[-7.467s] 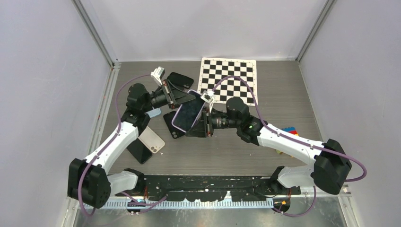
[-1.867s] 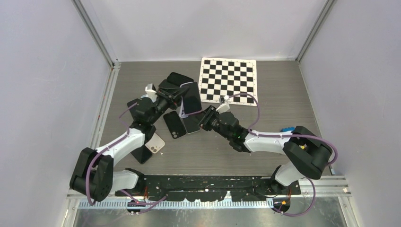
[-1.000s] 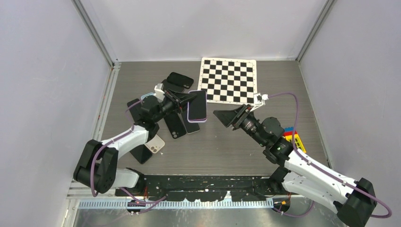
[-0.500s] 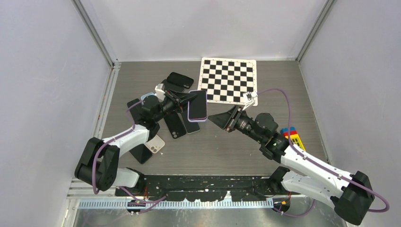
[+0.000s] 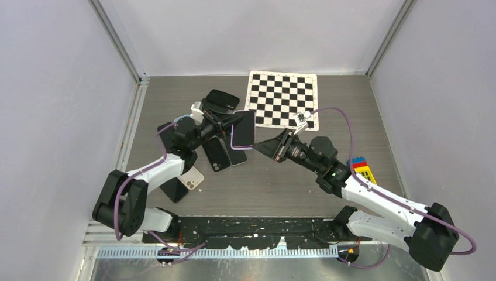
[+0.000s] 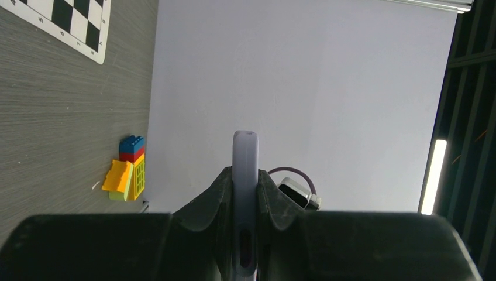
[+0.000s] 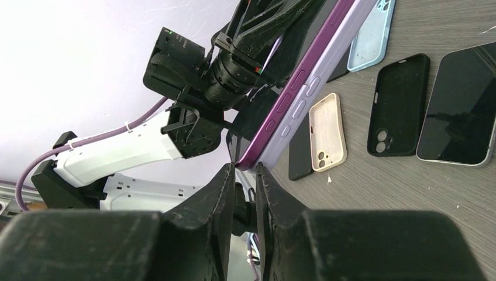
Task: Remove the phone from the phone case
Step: Remove the phone case from the phone, then place the phone at the center of the board.
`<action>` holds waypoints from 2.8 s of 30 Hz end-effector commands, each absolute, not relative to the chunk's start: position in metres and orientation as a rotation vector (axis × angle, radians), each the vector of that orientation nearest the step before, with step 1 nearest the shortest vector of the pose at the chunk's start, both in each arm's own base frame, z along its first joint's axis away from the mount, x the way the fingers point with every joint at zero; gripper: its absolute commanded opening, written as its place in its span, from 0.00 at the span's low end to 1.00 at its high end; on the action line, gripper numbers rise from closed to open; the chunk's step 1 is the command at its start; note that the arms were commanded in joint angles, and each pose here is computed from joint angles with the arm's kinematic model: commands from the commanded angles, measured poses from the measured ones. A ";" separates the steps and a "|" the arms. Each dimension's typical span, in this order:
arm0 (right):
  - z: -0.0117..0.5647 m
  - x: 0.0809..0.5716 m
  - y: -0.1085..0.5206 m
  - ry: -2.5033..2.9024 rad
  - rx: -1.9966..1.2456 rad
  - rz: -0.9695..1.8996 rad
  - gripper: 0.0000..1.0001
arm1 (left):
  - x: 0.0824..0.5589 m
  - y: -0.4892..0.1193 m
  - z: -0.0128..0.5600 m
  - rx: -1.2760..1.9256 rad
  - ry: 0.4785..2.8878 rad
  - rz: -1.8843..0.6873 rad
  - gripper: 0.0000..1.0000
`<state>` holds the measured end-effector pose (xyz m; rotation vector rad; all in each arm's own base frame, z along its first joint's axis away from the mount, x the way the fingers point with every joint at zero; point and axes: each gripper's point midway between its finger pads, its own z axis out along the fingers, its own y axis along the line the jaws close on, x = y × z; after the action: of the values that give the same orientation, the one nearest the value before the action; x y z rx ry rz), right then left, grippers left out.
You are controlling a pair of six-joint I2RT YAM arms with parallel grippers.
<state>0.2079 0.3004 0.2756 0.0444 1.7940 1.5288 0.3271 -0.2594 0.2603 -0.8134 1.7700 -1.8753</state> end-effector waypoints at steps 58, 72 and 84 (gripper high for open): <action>0.250 0.276 0.270 1.777 0.367 1.501 0.00 | 0.295 -0.279 0.221 -0.383 1.915 -1.714 0.53; 0.166 0.279 0.200 2.062 0.397 1.059 0.00 | 0.326 -0.317 0.090 -0.430 2.142 -1.551 0.62; 0.086 0.316 0.151 2.300 0.436 0.942 0.06 | 0.325 -0.323 0.067 -0.350 2.312 -1.238 0.66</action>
<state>0.2879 0.1448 0.0661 0.5837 2.3639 0.8328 0.3112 -0.3241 0.0525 -0.4206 2.3248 -1.3813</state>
